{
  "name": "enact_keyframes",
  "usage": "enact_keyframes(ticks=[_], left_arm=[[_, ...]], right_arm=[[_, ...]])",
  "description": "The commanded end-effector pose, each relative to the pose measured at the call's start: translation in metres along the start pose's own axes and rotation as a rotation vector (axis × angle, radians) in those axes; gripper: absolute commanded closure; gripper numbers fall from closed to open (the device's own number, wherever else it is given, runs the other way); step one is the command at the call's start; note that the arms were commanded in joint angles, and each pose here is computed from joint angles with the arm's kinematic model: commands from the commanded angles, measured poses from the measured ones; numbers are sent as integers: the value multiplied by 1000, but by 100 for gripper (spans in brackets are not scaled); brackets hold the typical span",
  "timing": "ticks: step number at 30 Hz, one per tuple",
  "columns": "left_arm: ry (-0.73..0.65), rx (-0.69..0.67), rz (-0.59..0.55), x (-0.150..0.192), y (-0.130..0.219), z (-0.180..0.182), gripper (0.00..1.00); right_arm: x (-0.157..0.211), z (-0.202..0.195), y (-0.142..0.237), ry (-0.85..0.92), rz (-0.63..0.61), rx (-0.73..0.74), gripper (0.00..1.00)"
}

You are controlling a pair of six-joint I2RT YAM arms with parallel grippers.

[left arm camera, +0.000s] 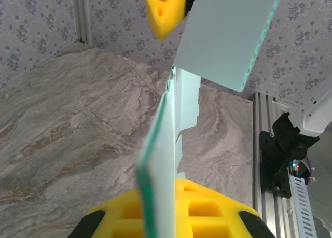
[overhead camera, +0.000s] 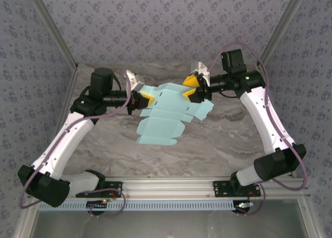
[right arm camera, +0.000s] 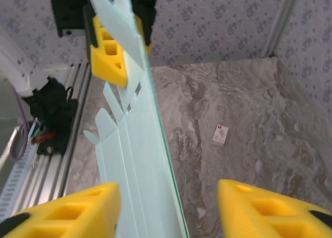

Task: Fold the paper box

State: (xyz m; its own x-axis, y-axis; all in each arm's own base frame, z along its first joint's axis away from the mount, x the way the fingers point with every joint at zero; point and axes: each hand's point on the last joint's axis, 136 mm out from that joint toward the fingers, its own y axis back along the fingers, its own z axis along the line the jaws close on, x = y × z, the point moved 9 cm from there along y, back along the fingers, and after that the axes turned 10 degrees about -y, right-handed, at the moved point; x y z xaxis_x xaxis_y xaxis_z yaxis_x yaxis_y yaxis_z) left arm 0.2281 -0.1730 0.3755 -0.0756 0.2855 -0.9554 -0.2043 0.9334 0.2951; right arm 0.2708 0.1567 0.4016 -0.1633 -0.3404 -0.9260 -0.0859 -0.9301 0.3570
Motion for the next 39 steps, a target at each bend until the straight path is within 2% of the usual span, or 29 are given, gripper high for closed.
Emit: enact_keyframes(ticks=[1,3,15,16,18,20,23,26,29,32,39], left_arm=[[-58,35,-45,-13,3,-5,100],[-57,35,-45,-13,3,-5,100],[-53,21,-51,-12,2,-3,100],[-51,18,-54,-12,2,-3,98],[-43,1,-61,-11,2,-2,85],[-26,-19,-73,-10,2,-1,66],[-2,-57,-87,-5,3,-2,52],[18,-126,-91,3,6,-2,43],[44,-242,-76,10,12,1,38],[66,-329,-78,14,18,2,37],[93,-294,-131,15,22,-9,31]], right_arm=[[-5,10,2,4,-42,-121,65],[-2,8,1,-1,-40,-119,72],[5,0,-1,-33,-7,-79,100],[5,0,-1,-37,-4,-75,100],[5,1,2,-49,-3,-61,100],[6,2,3,-79,-3,-44,100],[9,6,5,-129,-2,-19,100],[14,14,7,-188,-4,-16,100],[16,20,9,-242,-17,-8,100],[14,26,10,-283,-41,9,100],[16,33,7,-333,-17,58,100]])
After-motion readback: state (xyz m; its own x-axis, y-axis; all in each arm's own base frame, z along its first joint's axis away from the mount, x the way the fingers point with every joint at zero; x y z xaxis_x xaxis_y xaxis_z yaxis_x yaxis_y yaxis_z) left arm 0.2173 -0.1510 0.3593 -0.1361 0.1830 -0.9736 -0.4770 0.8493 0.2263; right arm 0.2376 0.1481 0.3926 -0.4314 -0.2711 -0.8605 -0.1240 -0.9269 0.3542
